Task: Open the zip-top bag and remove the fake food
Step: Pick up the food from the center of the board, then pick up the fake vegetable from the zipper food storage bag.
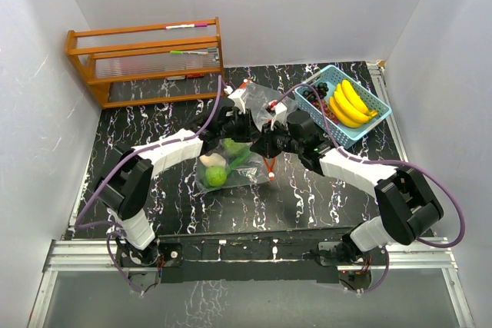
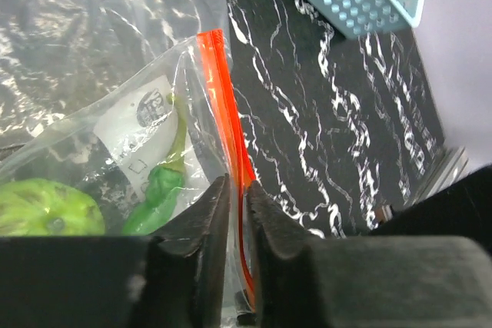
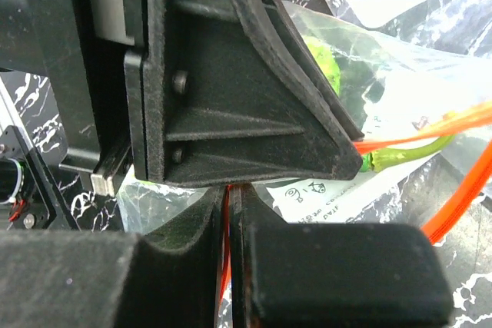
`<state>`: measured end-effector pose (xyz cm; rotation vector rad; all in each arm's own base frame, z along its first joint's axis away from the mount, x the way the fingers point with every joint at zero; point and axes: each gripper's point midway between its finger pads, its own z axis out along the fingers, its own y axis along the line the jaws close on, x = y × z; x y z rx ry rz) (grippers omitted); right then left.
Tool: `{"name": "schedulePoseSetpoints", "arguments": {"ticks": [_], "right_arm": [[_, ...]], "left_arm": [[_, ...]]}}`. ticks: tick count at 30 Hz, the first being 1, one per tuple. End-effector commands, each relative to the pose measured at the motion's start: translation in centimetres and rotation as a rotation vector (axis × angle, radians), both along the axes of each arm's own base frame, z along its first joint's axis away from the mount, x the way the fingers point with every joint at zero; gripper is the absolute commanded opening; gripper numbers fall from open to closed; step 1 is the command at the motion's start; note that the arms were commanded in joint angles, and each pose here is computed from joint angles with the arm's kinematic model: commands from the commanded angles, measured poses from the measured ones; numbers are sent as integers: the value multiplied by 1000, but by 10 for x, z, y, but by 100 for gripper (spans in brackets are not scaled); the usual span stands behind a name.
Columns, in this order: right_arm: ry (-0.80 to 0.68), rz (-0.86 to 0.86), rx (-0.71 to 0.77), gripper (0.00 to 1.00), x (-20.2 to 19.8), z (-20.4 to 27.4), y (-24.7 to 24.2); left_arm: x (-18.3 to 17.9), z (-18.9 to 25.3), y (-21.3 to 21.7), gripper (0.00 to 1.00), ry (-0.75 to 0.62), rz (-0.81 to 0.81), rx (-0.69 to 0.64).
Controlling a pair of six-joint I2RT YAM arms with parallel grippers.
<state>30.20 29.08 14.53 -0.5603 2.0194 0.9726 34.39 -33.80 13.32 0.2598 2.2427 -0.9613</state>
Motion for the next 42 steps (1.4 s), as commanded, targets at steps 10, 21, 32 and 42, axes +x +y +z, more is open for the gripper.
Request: {"name": "schedulePoseSetpoints", "arguments": {"ticks": [10, 21, 32, 42], "right_arm": [[-116, -177, -25, 41, 21, 31, -23], [-67, -501, 102, 40, 43, 44, -110], [152, -270, 294, 11, 39, 27, -51], [228, -195, 313, 10, 41, 5, -16]], "left_arm": [[-4, 8, 2, 0, 0, -35, 3], [-1, 17, 10, 0, -42, -16, -43], [0, 25, 8, 0, -53, 7, -83], [-3, 21, 0, 0, -45, 0, -107]]}}
